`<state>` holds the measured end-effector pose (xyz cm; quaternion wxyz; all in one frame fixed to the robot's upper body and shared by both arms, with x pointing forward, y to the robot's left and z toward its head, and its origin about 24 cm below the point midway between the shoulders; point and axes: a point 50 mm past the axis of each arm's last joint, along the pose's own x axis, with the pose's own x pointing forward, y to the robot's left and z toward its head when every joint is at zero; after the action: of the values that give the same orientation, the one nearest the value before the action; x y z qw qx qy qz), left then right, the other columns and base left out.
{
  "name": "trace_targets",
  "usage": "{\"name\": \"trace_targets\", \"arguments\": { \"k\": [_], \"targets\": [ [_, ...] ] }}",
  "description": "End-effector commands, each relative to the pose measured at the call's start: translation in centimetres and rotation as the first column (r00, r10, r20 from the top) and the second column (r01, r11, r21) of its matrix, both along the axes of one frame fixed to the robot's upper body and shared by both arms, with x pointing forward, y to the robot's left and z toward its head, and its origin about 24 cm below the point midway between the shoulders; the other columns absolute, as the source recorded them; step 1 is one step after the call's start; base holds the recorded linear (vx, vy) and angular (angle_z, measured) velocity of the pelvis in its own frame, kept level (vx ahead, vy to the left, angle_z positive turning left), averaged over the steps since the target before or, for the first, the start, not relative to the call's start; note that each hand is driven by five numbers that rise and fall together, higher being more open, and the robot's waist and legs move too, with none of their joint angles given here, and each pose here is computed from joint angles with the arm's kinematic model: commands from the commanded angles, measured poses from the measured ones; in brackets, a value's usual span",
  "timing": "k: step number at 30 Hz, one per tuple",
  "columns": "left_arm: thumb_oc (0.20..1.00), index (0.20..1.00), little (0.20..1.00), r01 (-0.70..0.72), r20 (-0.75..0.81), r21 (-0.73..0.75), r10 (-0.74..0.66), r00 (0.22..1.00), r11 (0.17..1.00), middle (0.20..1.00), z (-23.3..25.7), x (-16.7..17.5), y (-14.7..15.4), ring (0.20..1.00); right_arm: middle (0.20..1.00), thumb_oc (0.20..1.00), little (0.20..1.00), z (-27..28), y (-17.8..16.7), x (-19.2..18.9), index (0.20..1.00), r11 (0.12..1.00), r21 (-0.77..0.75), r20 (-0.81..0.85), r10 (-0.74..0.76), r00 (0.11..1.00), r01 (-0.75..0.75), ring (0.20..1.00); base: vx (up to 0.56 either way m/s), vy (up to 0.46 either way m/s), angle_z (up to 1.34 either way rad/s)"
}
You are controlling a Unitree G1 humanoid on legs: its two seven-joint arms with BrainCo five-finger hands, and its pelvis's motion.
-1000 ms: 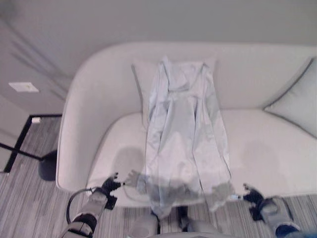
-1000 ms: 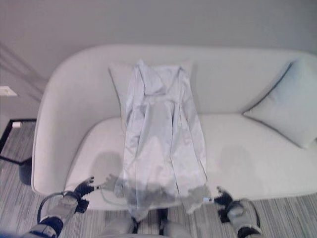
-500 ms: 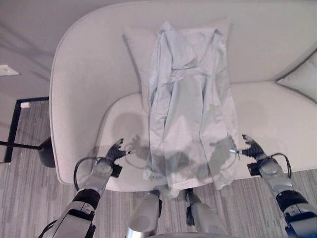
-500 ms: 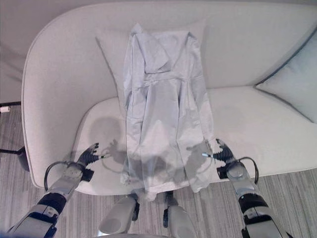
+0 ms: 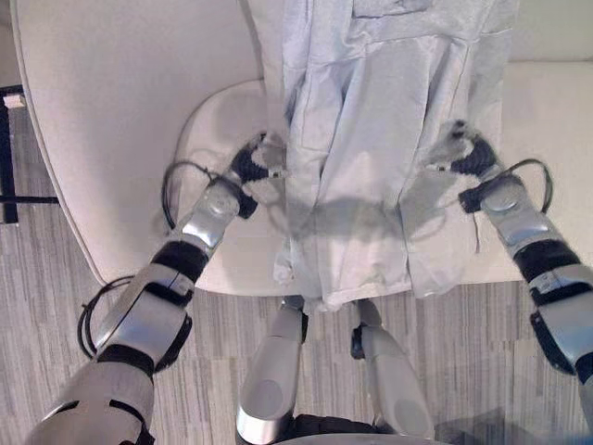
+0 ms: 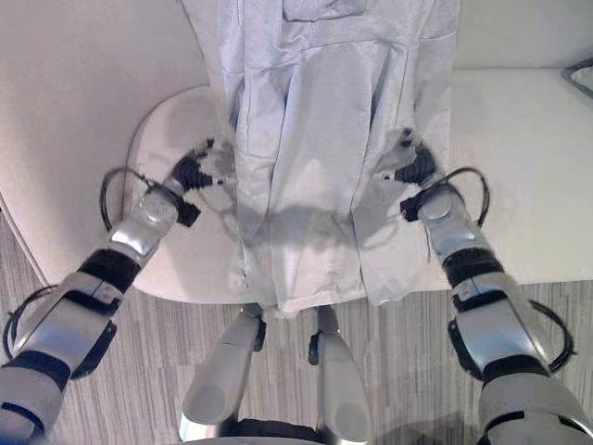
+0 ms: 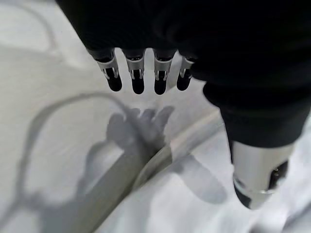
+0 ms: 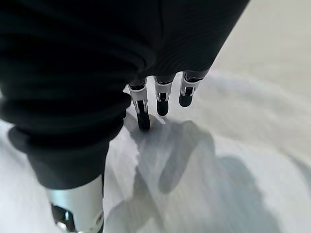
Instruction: Hang the clothes on the sofa on the clothes rack.
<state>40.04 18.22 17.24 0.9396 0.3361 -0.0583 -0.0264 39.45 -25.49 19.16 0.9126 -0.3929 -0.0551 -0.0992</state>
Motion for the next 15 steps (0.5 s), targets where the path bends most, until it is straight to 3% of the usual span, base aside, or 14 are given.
{"name": "trace_targets", "arguments": {
  "k": [1, 7, 15],
  "targets": [
    [1.000, 1.000, 1.000, -0.014, 0.119, -0.011, 0.015, 0.993, 1.000, 1.000, 2.3, -0.3, 0.4, 1.000, 1.000, 1.000, 1.000, 4.0, -3.5, -1.2, 1.000, 0.994, -0.044, 0.132, -0.091, 0.987, 0.098, 1.000, 0.00, 0.000, 0.00],
    [1.000, 1.000, 1.000, -0.016, 0.259, -0.088, 0.039, 0.965, 0.996, 1.000, 5.3, -1.1, 0.9, 1.000, 1.000, 1.000, 1.000, 5.4, -4.1, -1.9, 1.000, 0.992, -0.050, 0.204, -0.100, 0.974, 0.112, 1.000, 0.02, -0.006, 0.05],
    [1.000, 1.000, 1.000, 0.003, 0.326, -0.076, 0.022, 0.945, 0.997, 1.000, 6.3, -2.1, 0.9, 1.000, 1.000, 1.000, 1.000, 5.5, -4.5, -3.0, 1.000, 0.994, -0.040, 0.256, -0.090, 0.963, 0.103, 1.000, 0.01, -0.005, 0.01]
  ]
}}
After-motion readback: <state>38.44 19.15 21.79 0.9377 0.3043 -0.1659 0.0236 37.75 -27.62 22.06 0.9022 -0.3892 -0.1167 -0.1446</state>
